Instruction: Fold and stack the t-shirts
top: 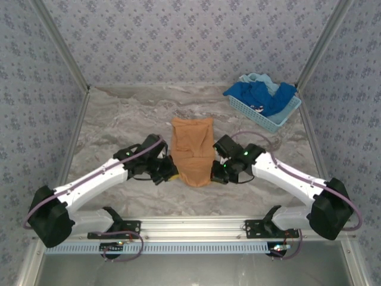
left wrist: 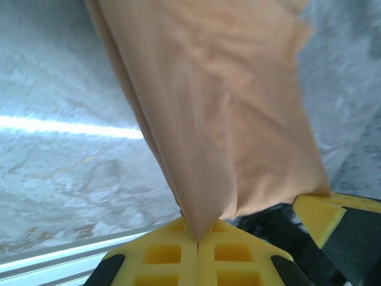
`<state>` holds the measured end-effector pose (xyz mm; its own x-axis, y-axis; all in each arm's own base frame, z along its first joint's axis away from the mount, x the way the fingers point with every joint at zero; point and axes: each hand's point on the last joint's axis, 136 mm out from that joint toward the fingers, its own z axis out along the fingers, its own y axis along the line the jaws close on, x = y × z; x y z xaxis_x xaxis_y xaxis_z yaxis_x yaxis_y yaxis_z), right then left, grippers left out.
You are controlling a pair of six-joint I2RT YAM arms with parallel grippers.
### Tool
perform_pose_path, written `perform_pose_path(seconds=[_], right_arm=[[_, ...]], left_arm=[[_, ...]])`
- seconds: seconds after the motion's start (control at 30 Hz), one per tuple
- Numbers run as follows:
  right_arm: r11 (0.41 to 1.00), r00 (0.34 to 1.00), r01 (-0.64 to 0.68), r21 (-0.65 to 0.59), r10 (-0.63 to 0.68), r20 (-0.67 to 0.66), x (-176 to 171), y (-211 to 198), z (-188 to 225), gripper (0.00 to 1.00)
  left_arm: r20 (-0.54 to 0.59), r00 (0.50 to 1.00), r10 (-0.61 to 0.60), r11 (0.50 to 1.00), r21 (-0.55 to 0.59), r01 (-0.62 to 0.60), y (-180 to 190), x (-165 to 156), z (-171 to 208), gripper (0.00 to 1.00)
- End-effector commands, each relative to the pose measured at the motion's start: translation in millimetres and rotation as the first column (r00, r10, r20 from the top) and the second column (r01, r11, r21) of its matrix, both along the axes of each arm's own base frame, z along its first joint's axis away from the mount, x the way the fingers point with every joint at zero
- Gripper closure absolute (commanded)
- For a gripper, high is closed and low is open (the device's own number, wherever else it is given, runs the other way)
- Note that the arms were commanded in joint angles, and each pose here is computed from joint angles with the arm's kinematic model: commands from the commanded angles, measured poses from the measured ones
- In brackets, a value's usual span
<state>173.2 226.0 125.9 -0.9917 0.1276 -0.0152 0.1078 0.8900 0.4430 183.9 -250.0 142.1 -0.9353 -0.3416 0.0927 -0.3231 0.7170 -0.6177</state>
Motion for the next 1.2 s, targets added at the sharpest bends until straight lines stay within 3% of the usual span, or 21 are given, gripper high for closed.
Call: perform_pose_path(seconds=[0.0, 0.4, 0.6, 0.73, 0.77, 0.8, 0.83, 0.93, 0.97, 1.03, 1.17], right_arm=[[0.997, 0.997, 0.074, 0.006, -0.074, 0.006, 14.9, -8.4, 23.7, 1.00], [0.971, 0.972, 0.212, 0.112, -0.221, 0.083, 124.9, -6.5, 65.2, 1.00], [0.946, 0.949, 0.285, 0.153, -0.301, 0.098, 202.5, -6.9, 49.1, 1.00], [0.942, 0.941, 0.285, 0.177, -0.310, 0.135, 264.5, -3.8, 27.8, 1.00], [0.944, 0.943, 0.268, 0.191, -0.298, 0.150, 280.1, -0.1, 22.4, 0.95], [0.943, 0.939, 0.254, 0.216, -0.294, 0.179, 298.0, 3.4, 20.1, 0.87], [0.945, 0.941, 0.238, 0.225, -0.282, 0.188, 312.2, 5.6, 13.2, 0.80], [0.944, 0.940, 0.201, 0.261, -0.261, 0.218, 341.2, 8.3, 6.5, 0.57], [0.949, 0.938, 0.190, 0.253, -0.251, 0.239, 344.2, 6.2, 10.2, 0.45], [0.955, 0.932, 0.187, 0.232, -0.247, 0.266, 341.5, -1.1, 20.1, 0.38], [0.968, 0.917, 0.178, 0.177, -0.228, 0.327, 313.3, -20.6, 39.6, 0.44]], left_arm=[[0.016, 0.996, 0.091, 0.996, -0.016, -0.091, 8.3, 21.2, 21.8, 1.00], [0.057, 0.974, 0.218, 0.969, -0.128, -0.209, 9.6, 127.2, 56.0, 1.00], [0.023, 0.964, 0.265, 0.959, -0.109, -0.261, 16.4, 188.1, 34.7, 1.00], [0.016, 0.956, 0.292, 0.950, -0.124, -0.288, 16.7, 246.5, 10.4, 1.00], [0.011, 0.957, 0.289, 0.950, -0.127, -0.286, 16.3, 261.8, 2.2, 1.00], [0.002, 0.956, 0.295, 0.949, -0.117, -0.293, 19.4, 273.0, -5.7, 0.96], [0.011, 0.954, 0.299, 0.947, -0.125, -0.296, 20.5, 287.5, -10.7, 0.85], [0.062, 0.952, 0.301, 0.947, -0.134, -0.291, 26.9, 318.4, -10.2, 0.46], [0.096, 0.952, 0.292, 0.952, -0.125, -0.280, 29.1, 322.7, -2.6, 0.37], [0.129, 0.956, 0.263, 0.962, -0.106, -0.250, 29.8, 317.2, 10.3, 0.33], [0.140, 0.955, 0.260, 0.965, -0.055, -0.255, 36.3, 262.5, 21.8, 0.38]])
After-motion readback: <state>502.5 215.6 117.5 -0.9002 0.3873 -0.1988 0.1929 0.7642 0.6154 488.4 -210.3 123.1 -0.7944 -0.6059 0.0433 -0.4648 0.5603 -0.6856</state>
